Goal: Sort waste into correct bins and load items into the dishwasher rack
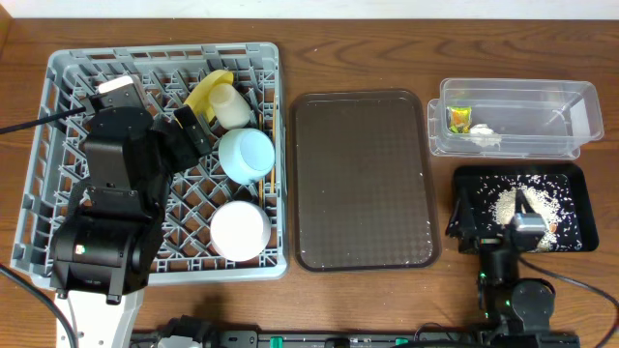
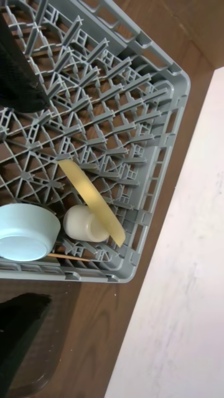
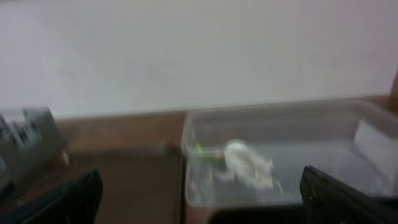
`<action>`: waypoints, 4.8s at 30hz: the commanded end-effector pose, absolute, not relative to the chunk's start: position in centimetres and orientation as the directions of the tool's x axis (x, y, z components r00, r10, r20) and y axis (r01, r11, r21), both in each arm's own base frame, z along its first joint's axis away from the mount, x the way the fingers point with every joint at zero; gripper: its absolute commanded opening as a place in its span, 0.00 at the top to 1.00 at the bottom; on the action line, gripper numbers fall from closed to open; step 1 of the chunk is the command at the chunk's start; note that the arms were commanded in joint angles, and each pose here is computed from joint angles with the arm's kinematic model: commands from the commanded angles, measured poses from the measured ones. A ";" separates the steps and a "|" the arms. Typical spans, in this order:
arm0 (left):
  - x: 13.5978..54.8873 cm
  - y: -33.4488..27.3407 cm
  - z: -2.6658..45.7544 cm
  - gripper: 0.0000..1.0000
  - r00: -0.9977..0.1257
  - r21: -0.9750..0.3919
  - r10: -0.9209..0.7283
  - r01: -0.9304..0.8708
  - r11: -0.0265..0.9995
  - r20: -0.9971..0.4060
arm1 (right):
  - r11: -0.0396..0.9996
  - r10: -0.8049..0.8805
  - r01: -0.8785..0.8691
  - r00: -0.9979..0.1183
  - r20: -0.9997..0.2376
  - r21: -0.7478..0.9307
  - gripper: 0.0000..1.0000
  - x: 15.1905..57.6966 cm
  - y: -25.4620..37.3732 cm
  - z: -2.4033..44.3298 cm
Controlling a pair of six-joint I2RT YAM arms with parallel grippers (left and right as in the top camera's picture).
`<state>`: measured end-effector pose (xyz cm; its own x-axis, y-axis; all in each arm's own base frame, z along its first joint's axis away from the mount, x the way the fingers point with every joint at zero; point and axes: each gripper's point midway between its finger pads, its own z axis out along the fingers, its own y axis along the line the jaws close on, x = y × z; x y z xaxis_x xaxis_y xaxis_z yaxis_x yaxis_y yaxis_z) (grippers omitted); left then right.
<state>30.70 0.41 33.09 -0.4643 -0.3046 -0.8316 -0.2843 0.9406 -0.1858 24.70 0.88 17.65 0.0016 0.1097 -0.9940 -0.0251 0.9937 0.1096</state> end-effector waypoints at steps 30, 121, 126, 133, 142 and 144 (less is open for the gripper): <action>30.8 0.4 32.8 0.06 -0.468 -0.195 -0.315 -0.287 0.938 -0.825 | 0.999 0.028 -0.035 -0.074 -0.997 0.031 0.01 24.6 1.1 15.7; 24.4 -0.1 13.7 0.06 -0.152 -0.082 -0.083 -0.013 0.997 -0.985 | 0.999 0.028 -0.035 -0.074 -0.997 0.030 0.01 24.6 1.1 15.7; 24.4 -0.1 13.7 0.06 -0.152 -0.081 -0.082 -0.013 0.997 -0.985 | 0.999 0.028 -0.035 -0.074 -0.997 0.031 0.01 24.6 1.1 15.7; 24.4 -0.1 13.7 0.06 -0.152 -0.081 -0.082 -0.013 0.997 -0.985 | 0.999 0.028 -0.035 -0.074 -0.997 0.031 0.01 24.6 1.1 15.7; 24.4 -0.1 13.7 0.06 -0.152 -0.081 -0.082 -0.013 0.997 -0.985 | 0.999 0.028 -0.035 -0.074 -0.997 0.031 0.01 24.6 1.1 15.7; 24.4 -0.1 13.7 0.06 -0.152 -0.081 -0.082 -0.013 0.997 -0.985 | 0.999 0.028 -0.035 -0.074 -0.997 0.030 0.01 24.6 1.1 15.7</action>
<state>24.52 -0.50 15.21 -0.1049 -0.0894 -0.9905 0.0083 0.9958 -0.0908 24.63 1.12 15.70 -0.0764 0.0388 -0.9963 -0.0357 0.9985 0.0416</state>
